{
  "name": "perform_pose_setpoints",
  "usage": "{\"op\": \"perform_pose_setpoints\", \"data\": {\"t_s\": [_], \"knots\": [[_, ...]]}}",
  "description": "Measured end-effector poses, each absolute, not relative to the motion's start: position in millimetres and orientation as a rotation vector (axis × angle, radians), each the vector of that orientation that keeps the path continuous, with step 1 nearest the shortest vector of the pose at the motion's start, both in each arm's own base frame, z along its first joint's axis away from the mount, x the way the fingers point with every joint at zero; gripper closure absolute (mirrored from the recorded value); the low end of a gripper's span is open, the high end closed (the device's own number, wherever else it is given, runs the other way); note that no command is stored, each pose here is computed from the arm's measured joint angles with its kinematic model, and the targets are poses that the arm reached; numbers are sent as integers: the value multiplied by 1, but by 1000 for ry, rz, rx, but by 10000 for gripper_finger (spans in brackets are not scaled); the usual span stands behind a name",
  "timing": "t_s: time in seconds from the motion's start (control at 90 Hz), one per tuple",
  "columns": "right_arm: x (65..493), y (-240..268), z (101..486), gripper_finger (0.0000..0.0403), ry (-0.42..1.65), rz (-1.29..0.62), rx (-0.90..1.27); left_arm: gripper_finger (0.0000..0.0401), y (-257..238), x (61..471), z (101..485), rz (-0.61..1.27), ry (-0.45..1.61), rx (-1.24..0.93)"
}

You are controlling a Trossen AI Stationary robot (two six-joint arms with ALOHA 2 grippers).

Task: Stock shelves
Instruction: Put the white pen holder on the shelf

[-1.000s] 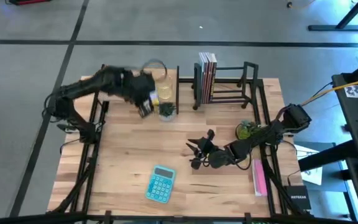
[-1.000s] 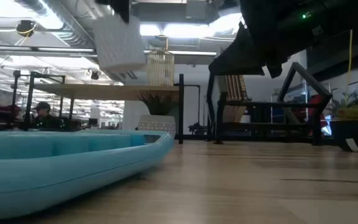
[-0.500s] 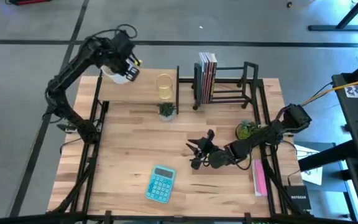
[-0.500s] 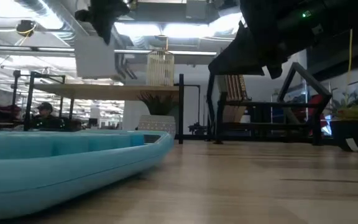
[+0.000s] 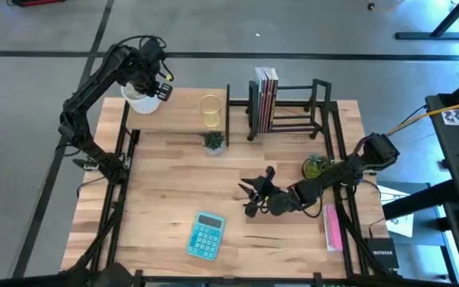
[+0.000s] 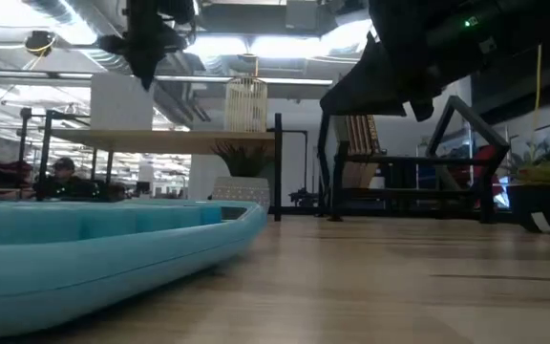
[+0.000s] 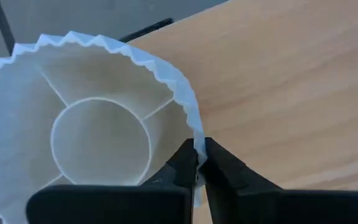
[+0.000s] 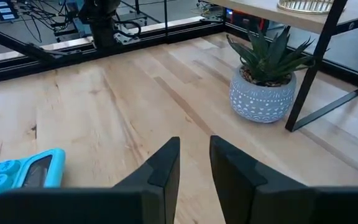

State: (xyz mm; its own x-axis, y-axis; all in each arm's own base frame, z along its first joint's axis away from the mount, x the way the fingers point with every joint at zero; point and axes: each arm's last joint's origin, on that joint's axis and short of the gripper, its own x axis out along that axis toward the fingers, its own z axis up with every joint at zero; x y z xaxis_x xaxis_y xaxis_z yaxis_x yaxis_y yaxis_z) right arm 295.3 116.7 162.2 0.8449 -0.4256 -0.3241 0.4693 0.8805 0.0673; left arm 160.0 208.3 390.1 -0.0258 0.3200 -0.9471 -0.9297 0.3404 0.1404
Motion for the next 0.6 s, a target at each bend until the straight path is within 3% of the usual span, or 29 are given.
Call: {"op": "perform_pose_setpoints", "data": {"t_s": [0.367,0.6], "knots": [[295,117,162,331,309,-474,145,396,210,157,390,1134,1187,-679],[295,117,162,331,309,-474,145,340,211,155,390,1200,1208,-634]]}}
